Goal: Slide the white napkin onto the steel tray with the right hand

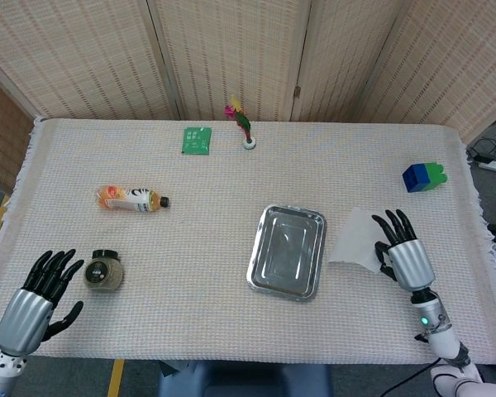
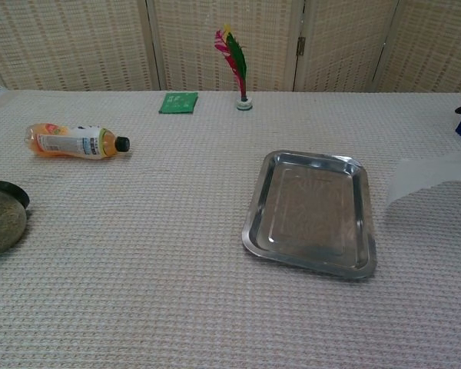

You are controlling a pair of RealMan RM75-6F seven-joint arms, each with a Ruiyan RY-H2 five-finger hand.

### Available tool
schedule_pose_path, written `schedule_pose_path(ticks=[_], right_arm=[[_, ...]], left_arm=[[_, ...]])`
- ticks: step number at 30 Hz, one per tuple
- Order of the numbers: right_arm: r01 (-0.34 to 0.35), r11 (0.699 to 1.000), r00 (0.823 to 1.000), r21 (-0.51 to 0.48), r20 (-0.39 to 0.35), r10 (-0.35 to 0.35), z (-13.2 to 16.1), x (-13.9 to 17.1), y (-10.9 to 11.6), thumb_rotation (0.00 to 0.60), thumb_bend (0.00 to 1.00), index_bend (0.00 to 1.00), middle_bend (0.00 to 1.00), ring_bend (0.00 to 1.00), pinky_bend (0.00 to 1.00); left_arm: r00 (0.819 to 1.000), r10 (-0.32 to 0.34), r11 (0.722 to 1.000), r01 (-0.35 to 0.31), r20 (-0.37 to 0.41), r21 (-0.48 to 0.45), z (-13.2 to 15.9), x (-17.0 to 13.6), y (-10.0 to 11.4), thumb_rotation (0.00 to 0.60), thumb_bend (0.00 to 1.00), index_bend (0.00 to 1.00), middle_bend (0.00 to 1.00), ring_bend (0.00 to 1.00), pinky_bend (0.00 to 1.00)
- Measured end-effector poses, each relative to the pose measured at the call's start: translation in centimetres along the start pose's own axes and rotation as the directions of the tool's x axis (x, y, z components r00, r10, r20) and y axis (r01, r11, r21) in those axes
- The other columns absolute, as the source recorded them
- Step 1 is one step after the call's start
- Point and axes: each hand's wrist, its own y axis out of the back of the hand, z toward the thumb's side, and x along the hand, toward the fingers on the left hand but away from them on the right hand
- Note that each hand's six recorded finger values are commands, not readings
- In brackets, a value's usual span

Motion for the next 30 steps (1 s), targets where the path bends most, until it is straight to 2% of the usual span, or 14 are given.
schedule_pose_path(ticks=[4, 9, 11, 14, 17, 21, 26, 28, 30], right_arm=[[0.065, 0.998, 0.997, -0.013, -0.052, -0.065, 1.4, -1.1, 1.0, 0.600, 0.53, 0.76, 0.18, 0.00, 0.00], [0.123, 0.991, 0.982, -0.046, -0.135, -0.128, 3.7, -2.5, 1.9, 0.600, 0.53, 0.76, 0.18, 0.00, 0.00], [0.144, 0.989, 0.972, -0.042, -0.183, -0.149, 4.7, -2.9, 2.3, 0.600, 0.53, 0.76, 0.18, 0.00, 0.00], [0.191, 0.981, 0.938, -0.045, -0.285, -0.196, 6.8, -4.0, 3.2, 0.600, 0.53, 0.75, 0.18, 0.00, 0.00], [0.215, 0.975, 0.908, -0.057, -0.355, -0.221, 8.5, -5.2, 3.5, 0.600, 0.53, 0.76, 0.18, 0.00, 0.00], [0.239, 0.969, 0.877, -0.064, -0.413, -0.243, 10.2, -7.0, 3.8, 0.600, 0.53, 0.76, 0.18, 0.00, 0.00], [0.282, 0.956, 0.824, -0.085, -0.489, -0.286, 12.8, -9.8, 4.7, 0.600, 0.53, 0.76, 0.18, 0.00, 0.00], [0.284, 0.954, 0.811, -0.097, -0.507, -0.293, 13.7, -10.8, 4.8, 0.600, 0.53, 0.76, 0.18, 0.00, 0.00], [0.274, 0.957, 0.812, -0.095, -0.510, -0.283, 13.9, -11.1, 4.5, 0.600, 0.53, 0.76, 0.18, 0.00, 0.00]], left_arm=[[1.000, -0.004, 1.000, 0.004, -0.007, -0.002, -0.1, 0.0, 0.0, 0.600, 0.43, 0.00, 0.00, 0.00, 0.01], [1.000, 0.000, 1.000, 0.000, -0.008, -0.004, -0.1, 0.0, 0.1, 0.600, 0.43, 0.00, 0.00, 0.00, 0.01], [1.000, 0.001, 1.000, -0.001, -0.012, -0.001, -0.2, 0.0, 0.1, 0.600, 0.44, 0.00, 0.00, 0.00, 0.01], [1.000, 0.000, 1.000, 0.000, -0.020, 0.009, -0.3, 0.0, 0.0, 0.600, 0.44, 0.00, 0.00, 0.00, 0.01], [1.000, -0.004, 1.000, 0.005, -0.029, 0.015, -0.5, 0.1, -0.2, 0.600, 0.44, 0.00, 0.00, 0.00, 0.01], [0.999, -0.011, 1.000, 0.012, -0.049, 0.015, -0.9, 0.2, -0.5, 0.600, 0.44, 0.00, 0.00, 0.00, 0.01], [0.998, -0.013, 1.000, 0.014, -0.068, 0.019, -1.6, 0.6, -0.7, 0.600, 0.44, 0.00, 0.00, 0.00, 0.01], [0.997, -0.015, 1.000, 0.016, -0.076, 0.022, -1.8, 0.7, -0.7, 0.600, 0.44, 0.00, 0.00, 0.00, 0.01], [0.996, -0.017, 0.999, 0.019, -0.083, 0.028, -2.1, 0.8, -0.8, 0.600, 0.44, 0.00, 0.00, 0.00, 0.01]])
